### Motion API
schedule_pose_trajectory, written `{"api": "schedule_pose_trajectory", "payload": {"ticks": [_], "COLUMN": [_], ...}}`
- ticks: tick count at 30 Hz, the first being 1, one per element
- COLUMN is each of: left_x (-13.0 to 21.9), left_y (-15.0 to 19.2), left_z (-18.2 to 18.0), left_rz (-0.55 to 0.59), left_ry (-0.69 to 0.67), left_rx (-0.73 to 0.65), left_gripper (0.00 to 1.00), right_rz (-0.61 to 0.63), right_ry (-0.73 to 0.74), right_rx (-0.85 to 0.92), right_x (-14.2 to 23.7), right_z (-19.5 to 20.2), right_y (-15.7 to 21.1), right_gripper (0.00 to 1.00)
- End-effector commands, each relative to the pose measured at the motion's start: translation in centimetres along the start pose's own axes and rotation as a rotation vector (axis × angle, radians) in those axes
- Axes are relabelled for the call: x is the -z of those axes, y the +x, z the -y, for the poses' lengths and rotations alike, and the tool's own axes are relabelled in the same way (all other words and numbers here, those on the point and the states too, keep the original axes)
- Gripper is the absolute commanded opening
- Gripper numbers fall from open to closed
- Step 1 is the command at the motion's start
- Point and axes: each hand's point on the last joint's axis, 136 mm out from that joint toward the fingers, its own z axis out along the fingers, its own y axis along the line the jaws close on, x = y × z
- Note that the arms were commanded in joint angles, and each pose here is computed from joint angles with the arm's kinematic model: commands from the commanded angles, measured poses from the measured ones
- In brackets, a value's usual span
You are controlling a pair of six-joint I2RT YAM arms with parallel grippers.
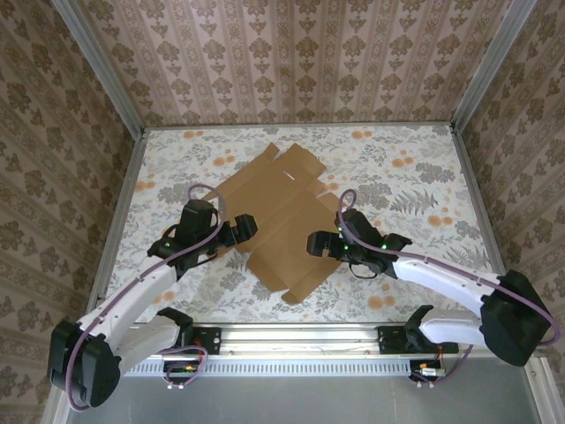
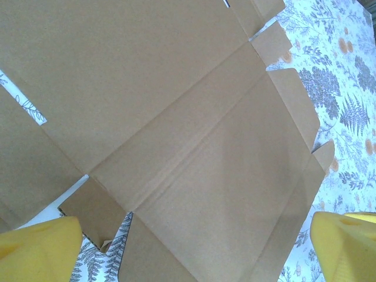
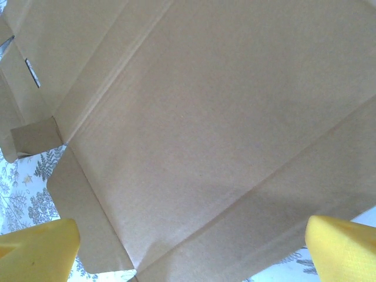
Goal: Fold the paper box
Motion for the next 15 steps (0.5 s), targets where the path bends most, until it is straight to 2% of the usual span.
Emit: {"api": "schedule_pose_trajectory", "payload": {"ticks": [1,6,15], "left_x": [0.1,-0.8,-3.9], "left_y": [0.6,0.6,3.0], "left_z": [-0.3,1.5,4.6], "left_rz": [-0.010,-0.044,-0.134], "left_ry": [-0.011,0.036,0.017], "left_rx": [0.044,0.096,0.078], "left_gripper": [1.00,1.00,1.00], "right_rz": [-0.012,-0.036,-0.074], "right_ry": [0.094,0.103,0.127], "right_rx": [0.079,0.076,0.029], "right_x": [1.3,2.0,0.2], "right_z": [1.8,2.7,5.4], "right_y": [0.0,-1.8,-4.2], "right_gripper": [1.00,1.00,1.00]}}
